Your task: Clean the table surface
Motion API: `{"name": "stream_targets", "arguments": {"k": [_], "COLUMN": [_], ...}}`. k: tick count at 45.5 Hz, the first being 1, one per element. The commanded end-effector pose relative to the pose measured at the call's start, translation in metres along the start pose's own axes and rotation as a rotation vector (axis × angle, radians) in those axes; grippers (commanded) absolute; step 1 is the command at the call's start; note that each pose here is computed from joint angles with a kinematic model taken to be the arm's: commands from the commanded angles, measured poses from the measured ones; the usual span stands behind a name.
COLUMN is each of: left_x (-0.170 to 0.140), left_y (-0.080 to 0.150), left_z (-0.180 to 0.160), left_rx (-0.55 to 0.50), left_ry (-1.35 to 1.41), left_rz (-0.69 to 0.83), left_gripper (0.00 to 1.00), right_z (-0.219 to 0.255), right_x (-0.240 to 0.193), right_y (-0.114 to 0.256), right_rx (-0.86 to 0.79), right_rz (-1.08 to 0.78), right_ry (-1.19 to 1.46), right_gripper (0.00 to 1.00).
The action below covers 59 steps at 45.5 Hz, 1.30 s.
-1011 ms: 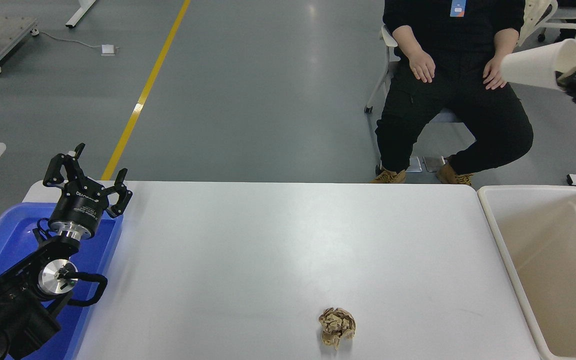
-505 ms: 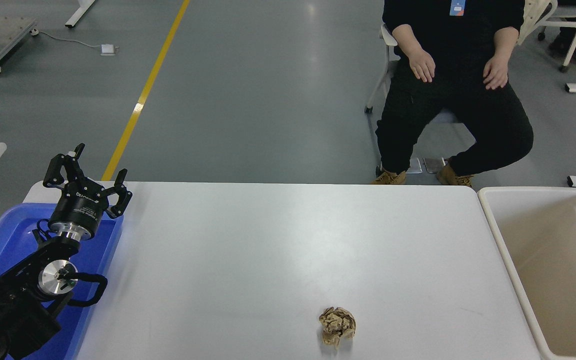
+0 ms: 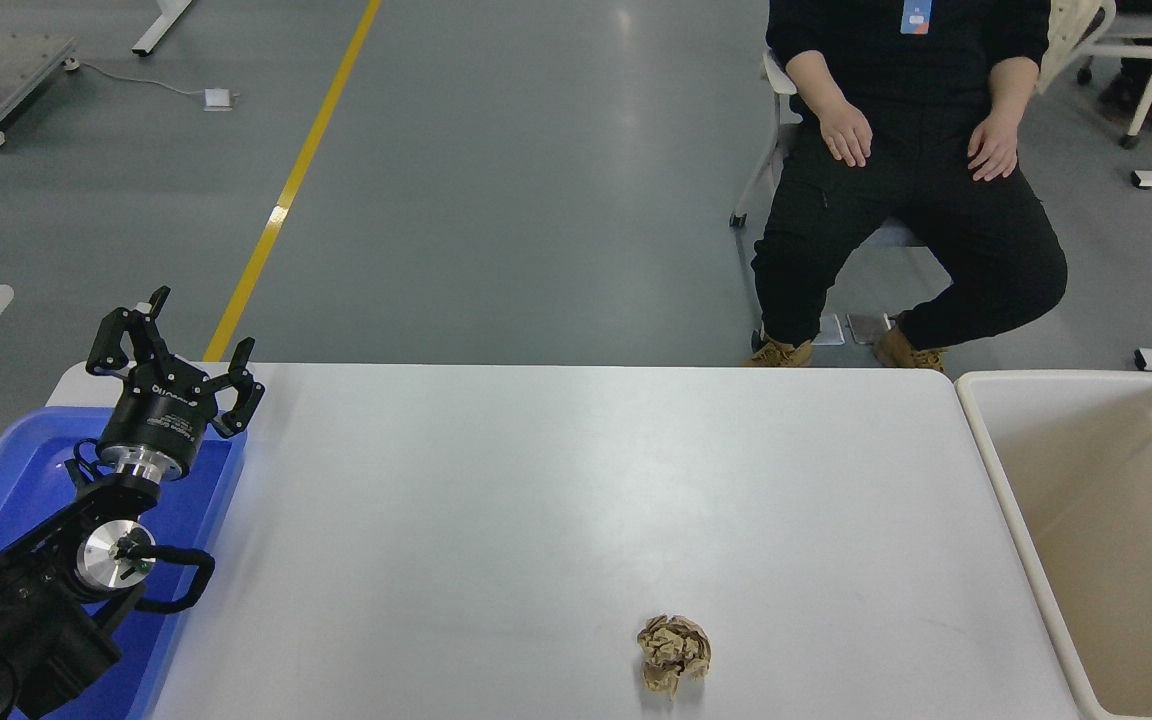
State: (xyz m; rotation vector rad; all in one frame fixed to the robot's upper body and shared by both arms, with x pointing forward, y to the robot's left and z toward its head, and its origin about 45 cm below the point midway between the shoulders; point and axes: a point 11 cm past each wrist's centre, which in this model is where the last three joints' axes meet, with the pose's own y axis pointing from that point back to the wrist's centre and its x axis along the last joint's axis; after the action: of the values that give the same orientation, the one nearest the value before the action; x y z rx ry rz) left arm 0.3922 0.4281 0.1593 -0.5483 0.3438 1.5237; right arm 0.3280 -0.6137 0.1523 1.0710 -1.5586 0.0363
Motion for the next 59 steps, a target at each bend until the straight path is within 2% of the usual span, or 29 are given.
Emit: {"name": "stream_targets", "arguments": {"k": [1,6,24,25,28,30,39,44,52,54,59], "left_x": [0.0,0.0,0.0,0.0,0.0,0.0,0.0,0.0,0.0,0.0,0.0], "left_y": [0.0,0.0,0.0,0.0,0.0,0.0,0.0,0.0,0.0,0.0,0.0], "left_z": [0.0,0.0,0.0,0.0,0.0,0.0,0.0,0.0,0.0,0.0,0.0], "left_rx": [0.0,0.0,0.0,0.0,0.0,0.0,0.0,0.0,0.0,0.0,0.0], "left_ry": [0.001,0.001,0.001,-0.001,-0.001,0.001,0.001,-0.001,-0.001,0.001,0.001], "left_rz": [0.0,0.0,0.0,0.0,0.0,0.0,0.0,0.0,0.0,0.0,0.0], "left_gripper": [1.0,1.0,1.0,1.0,1.0,1.0,1.0,1.0,1.0,1.0,1.0], "right_z": [0.013,0.015,0.017,0.017,0.017,0.016,0.016,0.012,-0.008,-0.018,-0.044], "right_x": [-0.066,-0.083,-0.08,-0.078,-0.074,-0.071,-0.068,-0.067,-0.066,-0.052,0.014], "right_y": [0.001,0.003,0.003,0.003,0.003,0.003,0.003,0.003,0.0,-0.001,-0.001], "right_rx": [-0.045,-0.049,-0.051,-0.05,-0.049,-0.045,-0.044,-0.036,-0.004,0.014,0.08], "right_rz": [-0.066,-0.08,-0.042,-0.022,0.026,0.053,0.077,0.08,0.057,0.071,0.13], "right_ry": [0.028,0.028,0.028,0.03,0.037,0.037,0.038,0.031,-0.062,-0.112,-0.294], "right_gripper": [0.0,0.0,0.0,0.05,0.38,0.54,0.78,0.97,0.98,0.98,0.98]}}
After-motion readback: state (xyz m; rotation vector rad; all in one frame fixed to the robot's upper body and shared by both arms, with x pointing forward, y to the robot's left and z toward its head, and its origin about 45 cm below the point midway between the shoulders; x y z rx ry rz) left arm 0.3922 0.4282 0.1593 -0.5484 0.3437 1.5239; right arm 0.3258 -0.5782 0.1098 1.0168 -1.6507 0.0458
